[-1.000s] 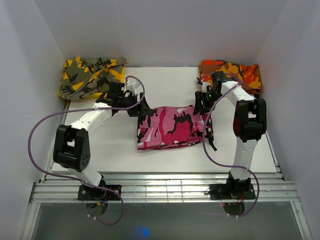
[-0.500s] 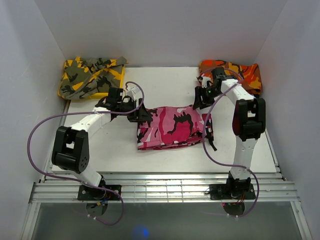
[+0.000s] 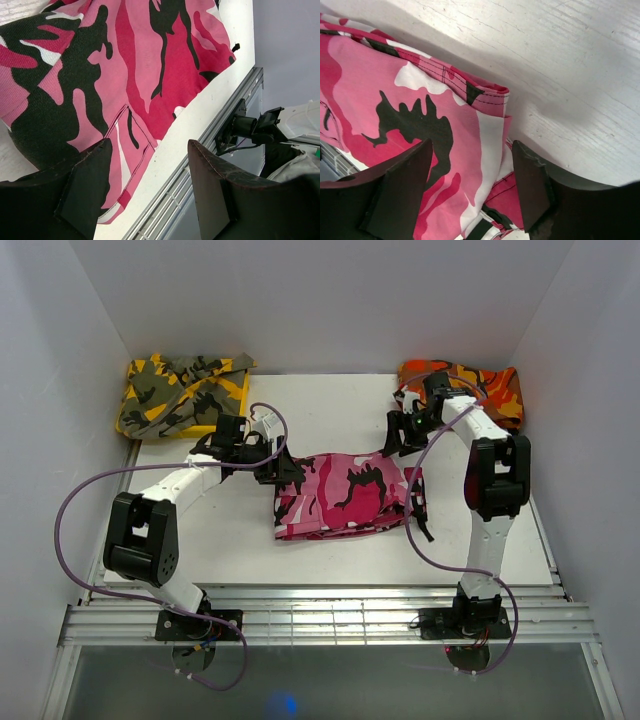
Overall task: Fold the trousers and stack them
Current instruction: Fold the trousers
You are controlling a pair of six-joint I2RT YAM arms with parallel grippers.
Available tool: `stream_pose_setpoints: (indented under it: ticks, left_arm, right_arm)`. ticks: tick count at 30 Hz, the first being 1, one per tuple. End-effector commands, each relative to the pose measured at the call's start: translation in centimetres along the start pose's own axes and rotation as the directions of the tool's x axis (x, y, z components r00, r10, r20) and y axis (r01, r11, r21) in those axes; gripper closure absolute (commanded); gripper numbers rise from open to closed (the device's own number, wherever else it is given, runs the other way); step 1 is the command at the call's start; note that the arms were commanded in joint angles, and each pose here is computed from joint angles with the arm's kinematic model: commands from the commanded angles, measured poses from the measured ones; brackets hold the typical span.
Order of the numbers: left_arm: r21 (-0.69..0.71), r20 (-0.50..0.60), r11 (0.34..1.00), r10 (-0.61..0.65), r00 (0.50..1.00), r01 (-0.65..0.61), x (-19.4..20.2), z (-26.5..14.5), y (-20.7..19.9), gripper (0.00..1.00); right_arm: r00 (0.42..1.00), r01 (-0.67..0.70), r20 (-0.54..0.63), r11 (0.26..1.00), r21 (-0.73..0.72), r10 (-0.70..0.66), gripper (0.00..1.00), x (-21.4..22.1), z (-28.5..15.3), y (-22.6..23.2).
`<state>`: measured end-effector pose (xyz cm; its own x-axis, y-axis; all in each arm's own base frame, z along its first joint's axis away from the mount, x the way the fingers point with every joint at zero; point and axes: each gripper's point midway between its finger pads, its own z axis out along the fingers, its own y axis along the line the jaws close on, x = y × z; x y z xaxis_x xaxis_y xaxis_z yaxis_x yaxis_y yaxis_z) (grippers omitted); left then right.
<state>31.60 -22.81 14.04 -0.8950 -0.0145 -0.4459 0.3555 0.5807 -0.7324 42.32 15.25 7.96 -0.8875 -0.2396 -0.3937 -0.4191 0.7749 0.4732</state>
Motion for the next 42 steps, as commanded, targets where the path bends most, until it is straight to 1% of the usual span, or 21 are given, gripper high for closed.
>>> stream_pose_setpoints:
  ticks: [1,3,7,9,10,11,14,17,21,24,27,28,30,33,35,36,37,38,39,41,42]
  left_arm:
    - [0.022,0.052,0.999,0.045,0.998,-0.046,-1.9,-0.9,-1.5,0.27]
    - [0.019,0.053,0.999,0.046,0.998,-0.047,-2.0,-0.9,-1.6,0.27]
    - [0.005,0.055,0.999,0.05,0.997,-0.051,-1.9,-0.9,-1.3,0.26]
    - [0.002,0.052,0.999,0.049,0.997,-0.049,-1.7,-0.8,-1.1,0.26]
    - [0.0,0.052,0.999,0.048,0.998,-0.048,-1.6,-0.8,-1.0,0.26]
    - [-0.003,0.047,0.999,0.042,0.998,-0.042,-1.4,-0.7,-0.8,0.26]
    - [-0.006,0.042,0.999,0.033,0.999,-0.033,-1.1,-0.6,-0.5,0.26]
    - [-0.019,0.042,0.999,0.027,0.999,-0.026,-0.9,-0.6,-0.2,0.26]
    - [-0.024,0.056,0.999,0.038,0.998,-0.036,-1.1,-0.8,-0.4,0.26]
    - [-0.027,0.058,0.999,0.044,0.997,-0.042,-1.1,-0.9,-0.4,0.26]
    - [-0.038,0.054,0.998,0.051,0.997,-0.049,-1.1,-0.8,-0.1,0.26]
    - [-0.039,0.052,0.998,0.053,0.997,-0.051,-1.1,-0.7,0.0,0.26]
    - [-0.04,0.041,0.998,0.049,0.998,-0.047,-1.0,-0.5,0.3,0.26]
    - [0.005,0.025,0.999,0.053,0.998,-0.053,-0.7,-0.1,0.0,0.28]
    - [0.07,0.033,0.994,0.078,0.996,-0.08,-0.7,-0.1,-1.0,0.34]
    - [0.144,0.024,0.987,0.075,0.997,-0.077,-0.4,-0.2,-2.2,0.36]
    - [0.181,0.031,0.98,0.079,0.996,-0.084,-0.3,-0.4,-3.0,0.38]
    - [0.225,0.057,0.968,0.103,0.993,-0.113,-0.6,-0.3,-3.7,0.43]
    - [0.258,0.054,0.961,0.09,0.994,-0.101,-0.6,-0.3,-4.5,0.47]
    - [0.301,0.035,0.946,0.112,0.993,-0.117,-0.1,0.3,-5.6,0.5]
    - [0.305,0.053,0.942,0.13,0.99,-0.14,-0.5,0.7,-5.8,0.52]
  right_arm:
    - [1.0,-0.006,-0.009,1.0,0.006,0.006,0.28,0.0,-0.4,0.1]
    - [0.998,-0.028,-0.049,1.0,-0.005,0.027,0.27,0.7,0.5,-0.3]
    - [0.993,-0.063,-0.102,0.994,-0.084,0.054,0.34,1.9,1.6,0.1]
    - [0.993,-0.07,-0.099,0.991,-0.119,0.058,0.53,2.0,1.4,0.3]
    - [0.997,-0.055,-0.065,0.988,-0.145,0.046,0.63,1.3,1.0,0.7]
    - [0.997,-0.059,-0.051,0.986,-0.156,0.051,0.78,1.2,0.6,0.8]
    - [0.999,-0.007,0.029,0.974,-0.227,0.014,0.92,-0.5,-1.7,3.1]
    - [0.994,0.055,0.103,0.961,-0.273,-0.028,0.92,-1.8,-4.5,5.7]
    - [0.985,0.096,0.167,0.953,-0.289,-0.049,0.92,-1.2,-7.9,7.9]
    - [0.983,0.08,0.182,0.955,-0.286,-0.028,0.92,0.3,-9.5,7.8]
    - [0.982,0.061,0.189,0.964,-0.26,-0.011,0.92,1.8,-9.9,6.4]
    - [0.986,0.013,0.166,0.967,-0.254,0.03,0.92,3.3,-9.2,5.1]
    - [0.985,-0.034,0.156,0.97,-0.24,0.073,0.92,4.7,-8.4,2.9]
    - [0.989,-0.073,0.104,0.966,-0.25,0.102,0.92,6.9,-5.3,0.6]
    - [0.99,-0.091,0.081,0.965,-0.247,0.114,0.92,7.5,-3.8,-0.5]
    - [0.991,-0.107,0.057,0.963,-0.249,0.124,0.92,8.1,-2.6,-1.3]
    - [0.991,-0.113,0.047,0.967,-0.23,0.127,0.92,8.3,-2.2,-1.9]
    - [0.991,-0.105,0.055,0.969,-0.223,0.12,0.92,8.1,-1.9,-2.5]
    - [0.991,-0.109,0.049,0.97,-0.219,0.123,0.92,8.2,-1.5,-2.9]
    - [0.992,-0.097,0.062,0.976,-0.195,0.111,0.92,7.6,-1.7,-3.4]
    - [0.992,-0.086,0.074,0.978,-0.188,0.101,0.92,7.1,-2.0,-3.5]
